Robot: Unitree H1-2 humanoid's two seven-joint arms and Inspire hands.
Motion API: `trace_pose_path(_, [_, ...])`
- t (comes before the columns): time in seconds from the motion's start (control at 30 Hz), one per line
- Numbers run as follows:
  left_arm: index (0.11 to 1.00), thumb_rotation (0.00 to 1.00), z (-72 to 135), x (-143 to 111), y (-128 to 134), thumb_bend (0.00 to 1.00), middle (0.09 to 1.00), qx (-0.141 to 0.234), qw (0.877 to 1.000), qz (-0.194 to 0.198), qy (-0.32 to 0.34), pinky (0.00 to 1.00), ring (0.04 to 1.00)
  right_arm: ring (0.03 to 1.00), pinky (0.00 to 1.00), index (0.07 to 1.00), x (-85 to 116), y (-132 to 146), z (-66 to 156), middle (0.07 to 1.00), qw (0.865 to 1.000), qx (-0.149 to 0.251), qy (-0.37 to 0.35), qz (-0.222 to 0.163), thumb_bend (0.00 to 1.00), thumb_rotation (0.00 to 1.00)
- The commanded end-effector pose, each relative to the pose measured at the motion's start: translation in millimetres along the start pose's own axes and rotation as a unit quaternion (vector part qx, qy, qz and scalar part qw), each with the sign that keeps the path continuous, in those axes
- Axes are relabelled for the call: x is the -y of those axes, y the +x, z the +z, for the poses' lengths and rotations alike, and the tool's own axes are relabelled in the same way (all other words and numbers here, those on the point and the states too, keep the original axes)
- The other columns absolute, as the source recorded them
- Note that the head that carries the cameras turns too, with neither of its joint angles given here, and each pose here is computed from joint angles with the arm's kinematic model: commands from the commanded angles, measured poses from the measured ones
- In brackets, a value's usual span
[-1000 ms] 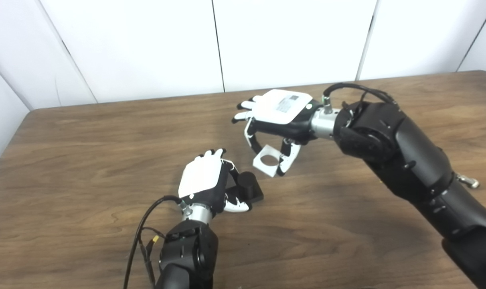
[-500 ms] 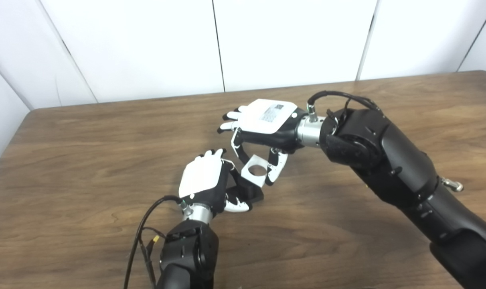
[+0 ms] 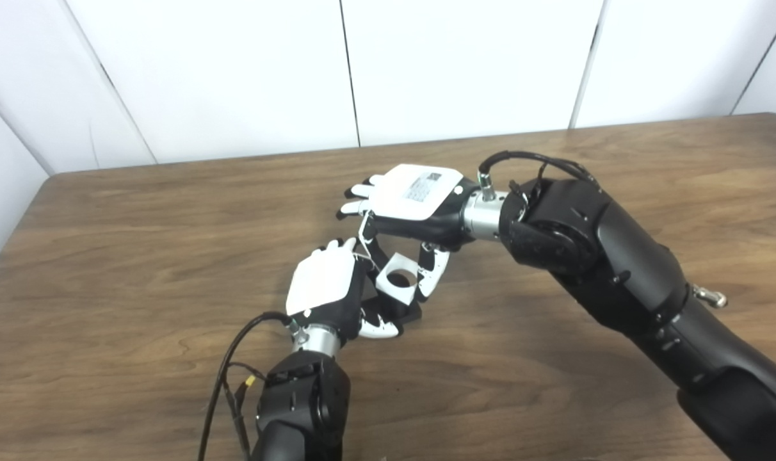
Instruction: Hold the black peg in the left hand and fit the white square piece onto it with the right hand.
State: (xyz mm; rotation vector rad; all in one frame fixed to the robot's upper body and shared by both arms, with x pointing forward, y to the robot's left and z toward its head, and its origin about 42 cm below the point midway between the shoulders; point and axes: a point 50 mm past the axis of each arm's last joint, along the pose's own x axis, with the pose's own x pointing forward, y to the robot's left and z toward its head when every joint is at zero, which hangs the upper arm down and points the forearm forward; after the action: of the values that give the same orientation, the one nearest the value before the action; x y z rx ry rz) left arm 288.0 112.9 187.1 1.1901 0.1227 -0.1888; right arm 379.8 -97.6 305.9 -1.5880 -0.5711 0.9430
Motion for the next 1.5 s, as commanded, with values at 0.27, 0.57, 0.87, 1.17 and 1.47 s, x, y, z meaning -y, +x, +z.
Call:
trace_pose_path(0.27, [0.482,0.06,1.9,4.2,4.1,0.52,0.968,-0.010,1.000,-0.004,0.012,1.00,1.000,1.000,1.00,0.491,13.3,4.9,0.5,0.939,0.999,0.016,-0.012,-0.029,0.52,0.14])
trace_pose_path(0.57, [0.480,0.06,5.4,3.1,4.5,0.53,0.970,-0.010,1.000,-0.002,0.004,1.00,1.000,1.000,1.00,0.491,10.3,5.5,-2.8,0.935,0.999,0.015,-0.009,-0.026,0.52,0.14])
trace_pose_path(0.87, [0.480,0.06,7.5,2.2,4.4,0.53,0.973,-0.013,1.000,-0.002,0.006,1.00,1.000,1.000,1.00,0.492,7.4,7.6,-3.6,0.934,1.000,0.015,-0.007,-0.025,0.52,0.14])
trace_pose_path(1.17, [0.481,0.06,9.0,3.1,4.9,0.53,0.975,-0.013,1.000,-0.004,0.007,1.00,1.000,1.000,1.00,0.492,6.5,8.9,-1.9,0.937,1.000,0.019,-0.005,-0.024,0.52,0.14])
trace_pose_path(1.47, [0.480,0.05,8.7,4.7,5.1,0.52,0.971,-0.010,1.000,0.001,0.001,1.00,1.000,1.000,1.00,0.492,3.7,12.5,-1.0,0.933,1.000,0.020,-0.006,-0.021,0.52,0.14])
